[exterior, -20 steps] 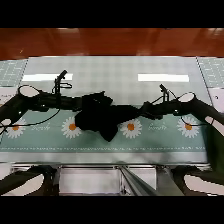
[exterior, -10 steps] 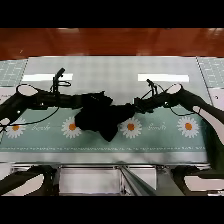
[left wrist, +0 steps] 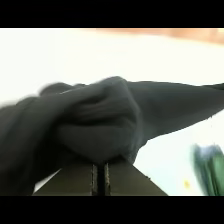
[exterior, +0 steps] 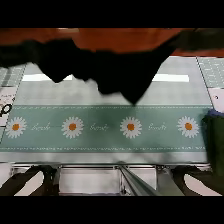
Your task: Fold the shirts.
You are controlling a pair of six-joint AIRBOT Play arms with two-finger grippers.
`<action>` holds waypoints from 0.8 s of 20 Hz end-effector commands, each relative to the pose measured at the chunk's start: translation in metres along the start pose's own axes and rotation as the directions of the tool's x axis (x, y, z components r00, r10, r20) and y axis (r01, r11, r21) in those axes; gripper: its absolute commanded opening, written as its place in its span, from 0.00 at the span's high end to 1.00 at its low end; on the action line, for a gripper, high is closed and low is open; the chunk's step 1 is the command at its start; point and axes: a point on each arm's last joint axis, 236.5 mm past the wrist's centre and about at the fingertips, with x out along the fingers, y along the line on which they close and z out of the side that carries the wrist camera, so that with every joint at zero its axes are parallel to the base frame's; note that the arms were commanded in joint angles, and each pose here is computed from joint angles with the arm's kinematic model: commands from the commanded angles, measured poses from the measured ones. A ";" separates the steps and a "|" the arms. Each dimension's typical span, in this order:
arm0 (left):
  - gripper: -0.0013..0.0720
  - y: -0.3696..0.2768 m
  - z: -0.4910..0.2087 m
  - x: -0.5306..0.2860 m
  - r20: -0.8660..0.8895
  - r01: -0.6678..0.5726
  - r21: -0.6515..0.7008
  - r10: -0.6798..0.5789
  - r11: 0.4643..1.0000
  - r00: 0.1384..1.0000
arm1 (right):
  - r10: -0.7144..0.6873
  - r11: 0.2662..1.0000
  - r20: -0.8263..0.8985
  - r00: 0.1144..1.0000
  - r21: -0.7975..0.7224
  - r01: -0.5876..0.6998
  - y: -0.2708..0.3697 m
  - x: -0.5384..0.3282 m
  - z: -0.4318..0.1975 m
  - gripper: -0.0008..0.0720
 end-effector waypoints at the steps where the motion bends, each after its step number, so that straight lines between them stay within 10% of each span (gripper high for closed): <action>1: 0.96 -0.073 0.070 -0.081 0.231 -0.036 0.178 -0.006 0.983 0.973 | -0.142 0.973 0.376 0.916 -0.118 0.200 0.029 -0.166 0.079 0.96; 9: 0.96 -0.107 0.015 -0.160 0.228 -0.276 0.329 0.208 0.903 0.951 | -0.284 0.932 0.425 0.860 -0.087 0.351 0.050 -0.303 0.005 0.96; 16: 0.96 -0.025 -0.110 -0.113 -0.187 -0.242 0.076 0.252 0.967 0.949 | -0.304 0.951 0.084 0.949 -0.036 0.307 0.017 -0.221 -0.065 0.96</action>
